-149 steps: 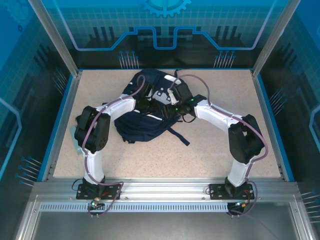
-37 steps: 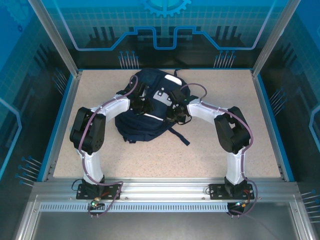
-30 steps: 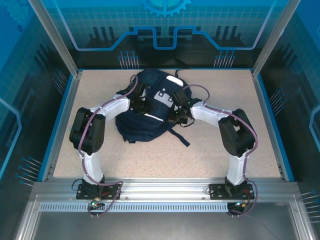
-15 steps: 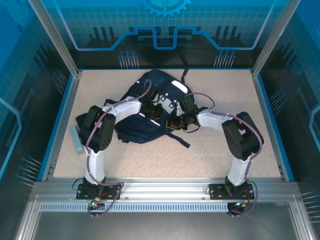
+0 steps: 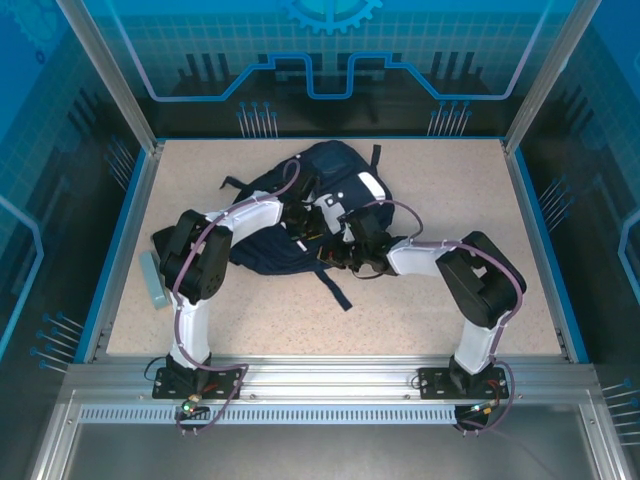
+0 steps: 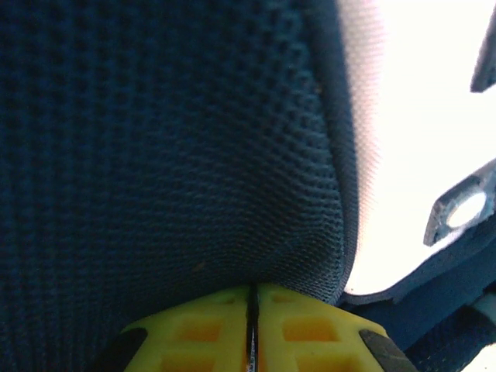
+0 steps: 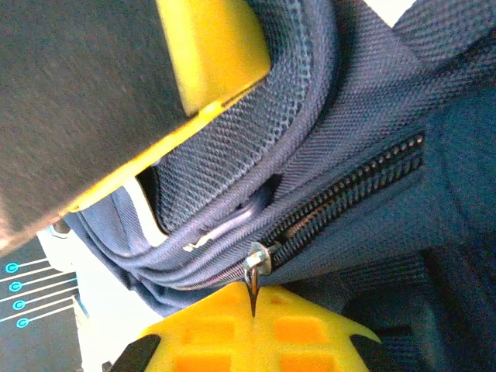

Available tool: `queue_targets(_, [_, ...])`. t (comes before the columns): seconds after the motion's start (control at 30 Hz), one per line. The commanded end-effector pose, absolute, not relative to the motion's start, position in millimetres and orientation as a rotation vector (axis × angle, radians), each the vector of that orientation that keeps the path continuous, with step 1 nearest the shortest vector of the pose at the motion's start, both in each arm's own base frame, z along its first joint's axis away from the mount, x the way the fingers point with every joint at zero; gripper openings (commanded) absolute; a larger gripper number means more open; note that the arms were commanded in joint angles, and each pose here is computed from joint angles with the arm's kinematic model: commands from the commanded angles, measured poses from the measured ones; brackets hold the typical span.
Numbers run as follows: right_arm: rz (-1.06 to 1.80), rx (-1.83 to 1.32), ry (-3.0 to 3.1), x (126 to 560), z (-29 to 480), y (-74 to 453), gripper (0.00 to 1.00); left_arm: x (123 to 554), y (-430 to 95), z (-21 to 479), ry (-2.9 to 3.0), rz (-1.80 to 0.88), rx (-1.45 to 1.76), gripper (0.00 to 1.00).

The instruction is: Pack books, pencil case, and school supplies into a backpack

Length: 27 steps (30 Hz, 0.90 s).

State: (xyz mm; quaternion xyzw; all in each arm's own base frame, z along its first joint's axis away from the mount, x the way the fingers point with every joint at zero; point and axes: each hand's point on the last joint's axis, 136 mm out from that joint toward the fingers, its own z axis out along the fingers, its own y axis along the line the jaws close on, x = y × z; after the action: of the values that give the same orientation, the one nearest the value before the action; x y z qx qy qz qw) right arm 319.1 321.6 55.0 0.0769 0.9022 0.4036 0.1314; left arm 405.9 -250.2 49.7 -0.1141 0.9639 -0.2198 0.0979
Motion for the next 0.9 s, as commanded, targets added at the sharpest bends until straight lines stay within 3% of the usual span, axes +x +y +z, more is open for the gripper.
queue_targets(0.0, [1.399,0.035,2.602,277.0,90.4,357.6,0.00,415.9,-258.0,24.0,2.843,-0.635,-0.360,0.10])
queue_targets(0.07, [1.373,0.035,2.585,277.8,96.8,350.6,0.03,416.6,-260.2,31.5,2.834,-0.655,-0.340,0.12])
queue_targets(0.2, [1.223,0.070,2.599,275.3,99.5,321.5,0.31,415.6,-264.6,72.3,2.773,-0.724,-0.268,0.21])
queue_targets(0.3, [1.149,0.100,2.583,274.2,107.1,300.6,0.40,409.7,-260.6,107.4,2.715,-0.747,-0.215,0.31])
queue_targets(0.6, [0.870,0.328,2.579,284.6,106.0,225.1,0.58,354.2,-233.5,137.2,2.684,-0.707,-0.132,0.38])
queue_targets(0.87, [0.935,0.387,2.555,307.2,106.5,220.0,0.63,314.0,-240.5,103.6,2.701,-0.745,-0.190,0.42])
